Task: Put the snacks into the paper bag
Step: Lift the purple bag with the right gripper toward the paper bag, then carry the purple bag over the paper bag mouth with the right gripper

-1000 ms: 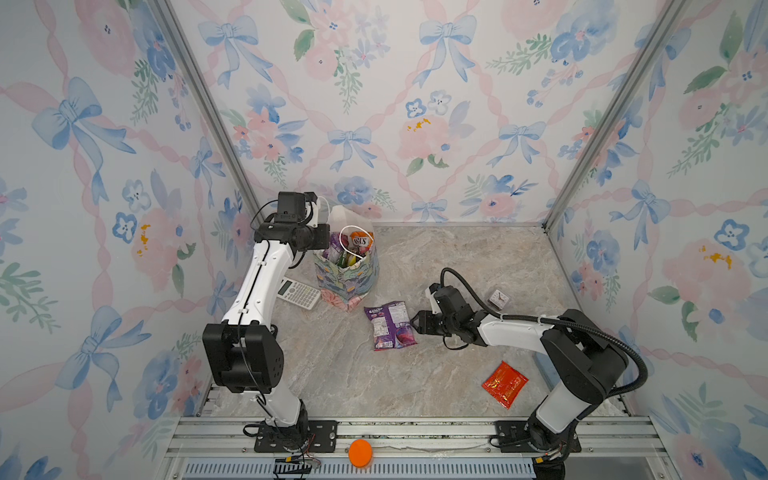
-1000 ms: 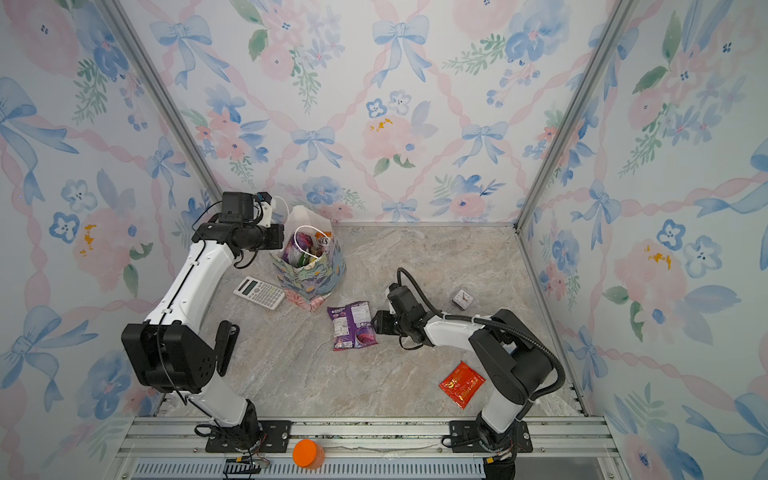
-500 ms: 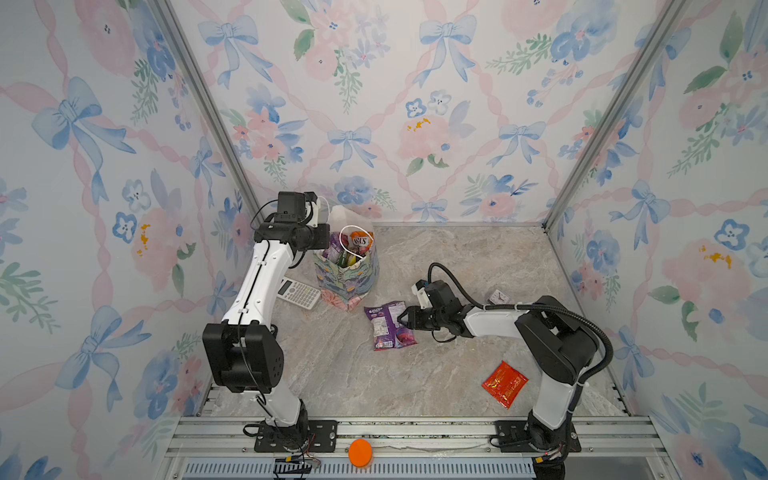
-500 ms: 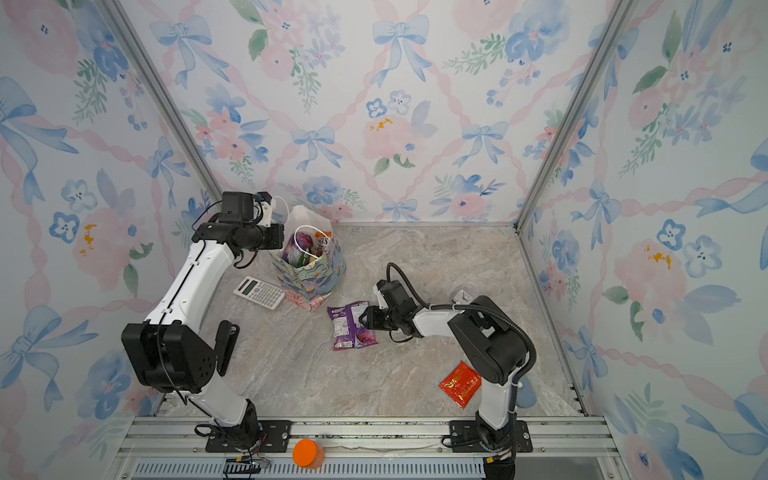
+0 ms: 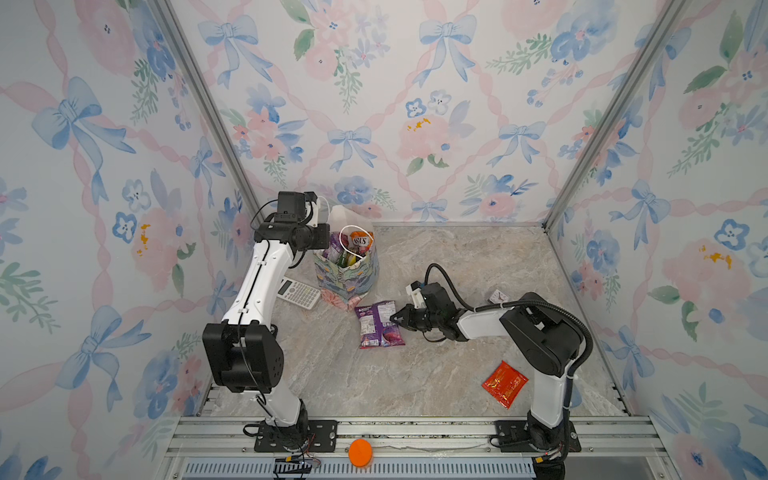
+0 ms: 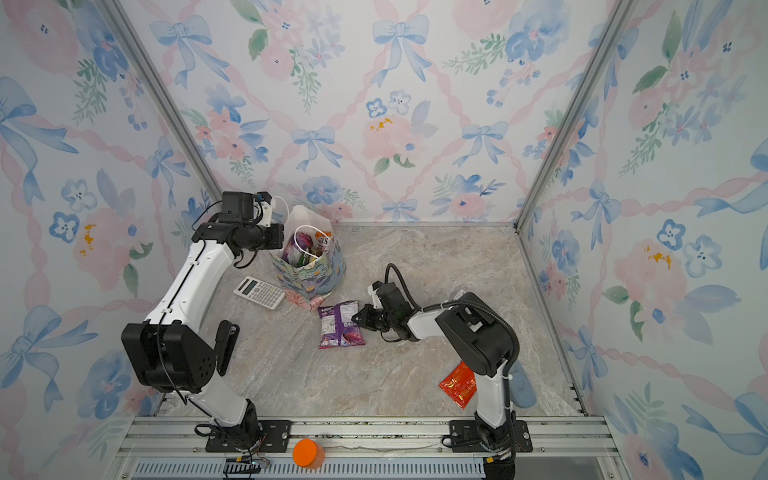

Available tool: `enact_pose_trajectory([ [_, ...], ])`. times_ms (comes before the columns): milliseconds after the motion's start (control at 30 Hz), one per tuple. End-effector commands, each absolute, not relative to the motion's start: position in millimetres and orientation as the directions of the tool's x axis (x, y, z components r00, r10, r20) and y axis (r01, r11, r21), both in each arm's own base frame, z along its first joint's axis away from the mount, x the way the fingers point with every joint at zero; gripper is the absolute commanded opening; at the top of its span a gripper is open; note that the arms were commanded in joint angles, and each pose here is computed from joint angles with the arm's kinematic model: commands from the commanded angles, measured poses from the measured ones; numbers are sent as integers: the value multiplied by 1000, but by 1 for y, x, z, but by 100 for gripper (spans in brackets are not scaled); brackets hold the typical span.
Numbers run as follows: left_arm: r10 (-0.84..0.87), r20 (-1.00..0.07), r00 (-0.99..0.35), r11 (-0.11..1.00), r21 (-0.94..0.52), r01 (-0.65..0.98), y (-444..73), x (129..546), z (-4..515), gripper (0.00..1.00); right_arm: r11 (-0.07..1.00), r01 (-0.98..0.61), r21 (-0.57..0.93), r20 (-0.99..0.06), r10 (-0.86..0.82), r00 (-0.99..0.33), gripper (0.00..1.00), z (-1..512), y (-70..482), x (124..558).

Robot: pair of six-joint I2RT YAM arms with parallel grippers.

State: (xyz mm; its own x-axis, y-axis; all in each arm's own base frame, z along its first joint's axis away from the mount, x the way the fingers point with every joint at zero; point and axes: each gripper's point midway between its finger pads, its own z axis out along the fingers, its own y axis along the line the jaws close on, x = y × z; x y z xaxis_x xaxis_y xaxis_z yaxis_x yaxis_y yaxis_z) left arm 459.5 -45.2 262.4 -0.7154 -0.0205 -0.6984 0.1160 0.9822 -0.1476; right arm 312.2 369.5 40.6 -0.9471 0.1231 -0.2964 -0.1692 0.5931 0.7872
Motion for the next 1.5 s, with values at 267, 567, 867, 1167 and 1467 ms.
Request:
enact_pose_trajectory([
  [267, -24, -668, -744, 983, -153, 106, -44, 455, 250, 0, 580, -201, 790, -364, 180, -914, 0, 92, 352, 327],
  [567, -24, -670, -742, 983, -152, 106, -44, 455, 251, 0, 628, -301, 717, -511, 180, -841, 0, 165, 332, 341],
  [867, -23, -673, -740, 982, -154, 110, -45, 454, 253, 0, 696, -402, 595, -672, 155, -724, 0, 242, 315, 360],
  [1167, -24, -671, -741, 981, -157, 111, -45, 454, 252, 0, 734, -497, 464, -827, 157, -540, 0, 337, 309, 390],
  [1467, -22, -673, -739, 981, -158, 115, -46, 454, 253, 0, 747, -545, 381, -899, 160, -408, 0, 400, 323, 425],
])
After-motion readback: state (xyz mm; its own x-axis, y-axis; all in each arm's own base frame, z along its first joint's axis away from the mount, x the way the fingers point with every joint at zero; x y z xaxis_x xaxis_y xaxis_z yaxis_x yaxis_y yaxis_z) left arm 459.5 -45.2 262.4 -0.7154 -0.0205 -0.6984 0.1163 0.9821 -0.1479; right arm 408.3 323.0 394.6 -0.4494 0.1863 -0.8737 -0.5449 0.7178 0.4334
